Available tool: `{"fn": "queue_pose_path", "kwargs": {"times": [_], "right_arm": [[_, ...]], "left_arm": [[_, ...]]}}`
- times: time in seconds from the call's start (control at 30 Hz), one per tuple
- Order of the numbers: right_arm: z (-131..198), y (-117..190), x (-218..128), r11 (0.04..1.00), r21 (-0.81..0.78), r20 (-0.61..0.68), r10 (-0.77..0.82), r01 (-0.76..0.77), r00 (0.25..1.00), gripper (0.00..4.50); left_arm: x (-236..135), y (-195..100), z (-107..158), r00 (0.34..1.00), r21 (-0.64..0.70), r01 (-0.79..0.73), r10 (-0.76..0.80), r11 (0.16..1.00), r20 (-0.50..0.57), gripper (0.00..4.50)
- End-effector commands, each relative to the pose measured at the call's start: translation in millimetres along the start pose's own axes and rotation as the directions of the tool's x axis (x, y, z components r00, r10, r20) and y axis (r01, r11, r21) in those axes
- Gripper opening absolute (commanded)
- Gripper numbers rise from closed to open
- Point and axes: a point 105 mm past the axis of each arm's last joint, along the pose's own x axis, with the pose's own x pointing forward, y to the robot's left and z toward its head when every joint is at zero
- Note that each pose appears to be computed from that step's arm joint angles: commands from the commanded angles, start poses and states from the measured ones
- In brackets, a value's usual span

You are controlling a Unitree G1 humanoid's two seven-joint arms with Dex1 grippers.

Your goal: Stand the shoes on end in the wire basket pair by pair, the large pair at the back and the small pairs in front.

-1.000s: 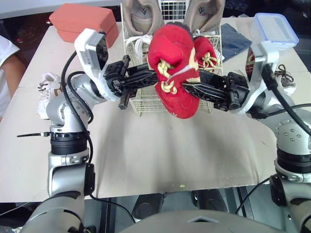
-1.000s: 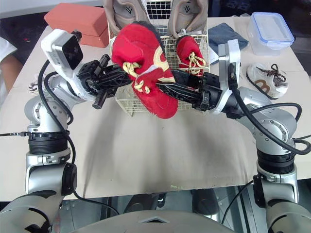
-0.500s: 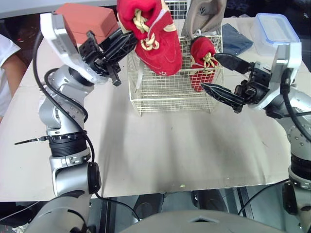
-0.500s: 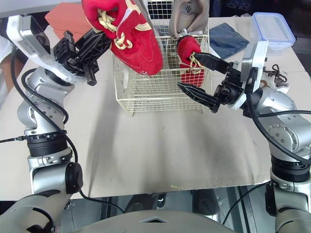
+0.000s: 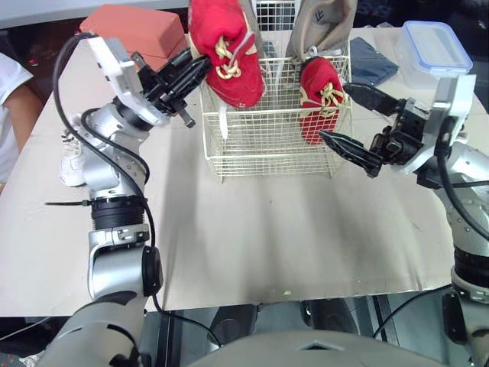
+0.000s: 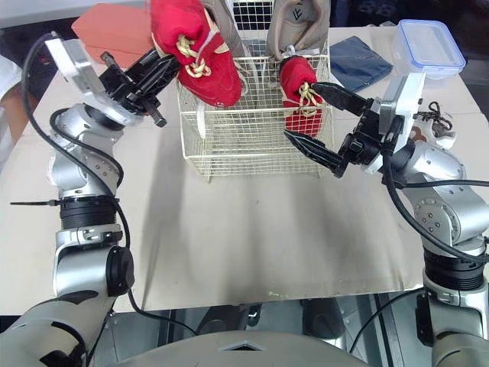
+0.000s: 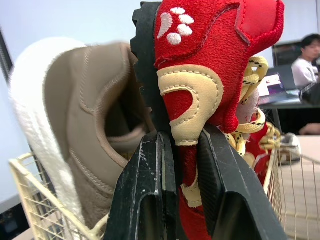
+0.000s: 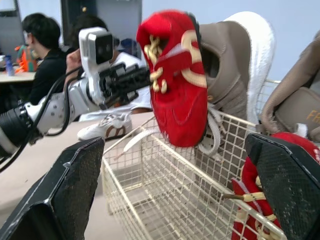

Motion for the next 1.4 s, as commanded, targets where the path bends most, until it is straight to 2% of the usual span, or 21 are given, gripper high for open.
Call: {"fn": "queue_pose_path", "kwargs": {"times": [0.03, 0.23, 0.3, 0.47, 0.7, 0.73, 0.77, 0.87, 0.97, 1.23, 1.4], "right_arm": [[10, 4, -1, 0.999, -0.045, 0.049, -0.005, 0.008, 0.999, 4.47], [6, 5, -5, 0.998, -0.054, 0.048, -0.022, 0.024, 0.999, 4.47], [6, 5, -6, 0.998, -0.055, 0.051, -0.025, 0.028, 0.998, 4.47], [5, 5, -6, 0.998, -0.061, 0.051, -0.026, 0.029, 0.998, 4.47], [5, 6, -4, 0.997, -0.069, 0.051, -0.021, 0.025, 0.998, 4.47], [6, 6, -3, 0.997, -0.069, 0.051, -0.021, 0.024, 0.998, 4.50], [6, 6, -3, 0.997, -0.070, 0.050, -0.021, 0.024, 0.999, 4.50], [6, 6, -4, 0.997, -0.071, 0.048, -0.022, 0.026, 0.999, 4.50], [6, 4, -6, 0.997, -0.073, 0.044, -0.033, 0.036, 0.999, 4.50], [8, -6, -20, 0.992, -0.091, 0.025, -0.081, 0.083, 0.996, 4.50], [7, -6, -23, 0.992, -0.090, 0.020, -0.089, 0.090, 0.996, 4.50]], "left_arm": [[3, 6, 7, 1.000, 0.058, 0.009, -0.010, 0.998, 0.019, 0.40], [-1, 6, -8, 0.999, 0.057, 0.013, -0.011, 0.998, -0.034, 0.40], [-3, 4, -13, 0.999, 0.017, 0.016, -0.015, 1.000, -0.043, 0.40], [-14, -22, -40, 0.971, -0.140, 0.125, -0.150, 0.982, -0.186, 0.40], [-18, -23, -52, 0.962, -0.236, 0.054, -0.114, 0.970, -0.249, 0.40], [-17, -22, -51, 0.964, -0.245, 0.041, -0.103, 0.969, -0.244, 1.43], [-16, -21, -50, 0.968, -0.255, 0.032, -0.094, 0.966, -0.234, 1.71], [-16, -22, -49, 0.966, -0.250, 0.036, -0.098, 0.968, -0.240, 3.07], [-15, -18, -44, 0.967, -0.187, 0.034, -0.079, 0.982, -0.241, 4.41], [-9, -18, -14, 0.977, -0.098, 0.069, -0.087, 0.993, -0.194, 4.41], [-1, -28, 12, 0.987, -0.031, 0.113, -0.116, 0.993, -0.111, 4.41]]}}
